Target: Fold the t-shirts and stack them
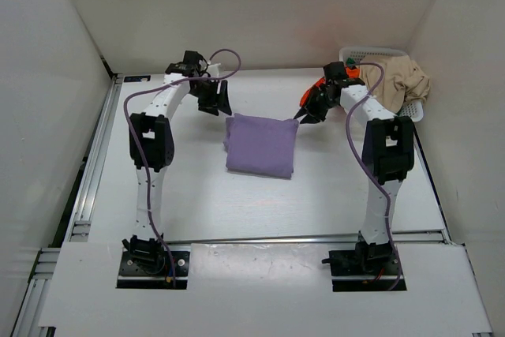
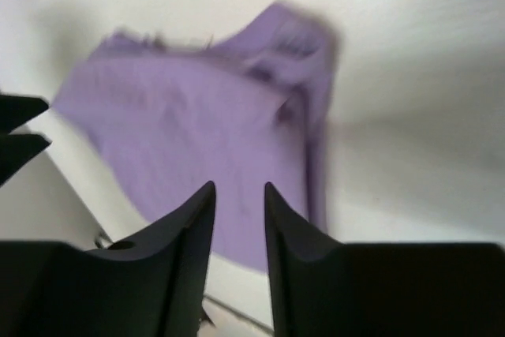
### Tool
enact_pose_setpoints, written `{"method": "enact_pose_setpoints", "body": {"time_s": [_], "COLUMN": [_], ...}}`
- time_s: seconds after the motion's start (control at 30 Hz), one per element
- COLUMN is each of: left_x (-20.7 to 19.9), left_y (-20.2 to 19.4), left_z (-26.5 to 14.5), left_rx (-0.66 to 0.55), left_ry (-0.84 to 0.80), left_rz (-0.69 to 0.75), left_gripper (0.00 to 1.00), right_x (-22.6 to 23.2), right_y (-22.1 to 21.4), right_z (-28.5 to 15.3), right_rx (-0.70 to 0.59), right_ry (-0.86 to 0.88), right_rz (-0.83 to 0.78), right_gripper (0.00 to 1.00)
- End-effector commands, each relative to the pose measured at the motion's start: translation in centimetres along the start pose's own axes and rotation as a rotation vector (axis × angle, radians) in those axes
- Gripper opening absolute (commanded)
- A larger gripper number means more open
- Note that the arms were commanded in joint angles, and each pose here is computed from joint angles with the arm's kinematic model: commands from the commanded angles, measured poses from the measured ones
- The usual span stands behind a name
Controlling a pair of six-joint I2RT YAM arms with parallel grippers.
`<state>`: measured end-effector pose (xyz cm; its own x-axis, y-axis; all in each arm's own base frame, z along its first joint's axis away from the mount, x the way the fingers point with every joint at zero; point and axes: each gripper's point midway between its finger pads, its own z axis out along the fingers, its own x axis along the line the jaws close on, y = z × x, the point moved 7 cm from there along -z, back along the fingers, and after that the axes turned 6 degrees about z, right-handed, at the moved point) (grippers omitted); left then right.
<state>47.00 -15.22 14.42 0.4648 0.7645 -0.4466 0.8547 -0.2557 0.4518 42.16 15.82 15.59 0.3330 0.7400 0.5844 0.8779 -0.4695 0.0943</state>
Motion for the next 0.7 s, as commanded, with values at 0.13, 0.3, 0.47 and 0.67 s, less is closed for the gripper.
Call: {"method": "enact_pose_setpoints", "body": {"time_s": [0.13,0.3,0.47,0.67], "left_x": [0.6,-5.3,-6.6,-3.8], "left_y": [5.4,1.2,0.9,2.3], "left_z": [-8.3,-3.9,1.4,4.6], "left_rx": [-0.300,-0.165,-0.089,-0.074], "left_ry": [0.287,0.218,0.192,0.248], "left_rz": [0.122,0.192,0.232,0.214], "left_gripper": [0.65,0.43,0.36,0.34], "right_x": [4.6,2.7,1.5,1.5], "right_y": [3.2,-1.2,-1.9,0.0], "right_z": [-2.2,-0.2,3.6,7.2], "right_rx": [-0.198,-0.101,-0.038,-0.038], "right_ry": [0.111,0.038,0.003,-0.046], "right_rz": [-0.151,-0.166,-0.099,-0.021], "right_gripper": [0.34,0.06,0.00,0.00]}}
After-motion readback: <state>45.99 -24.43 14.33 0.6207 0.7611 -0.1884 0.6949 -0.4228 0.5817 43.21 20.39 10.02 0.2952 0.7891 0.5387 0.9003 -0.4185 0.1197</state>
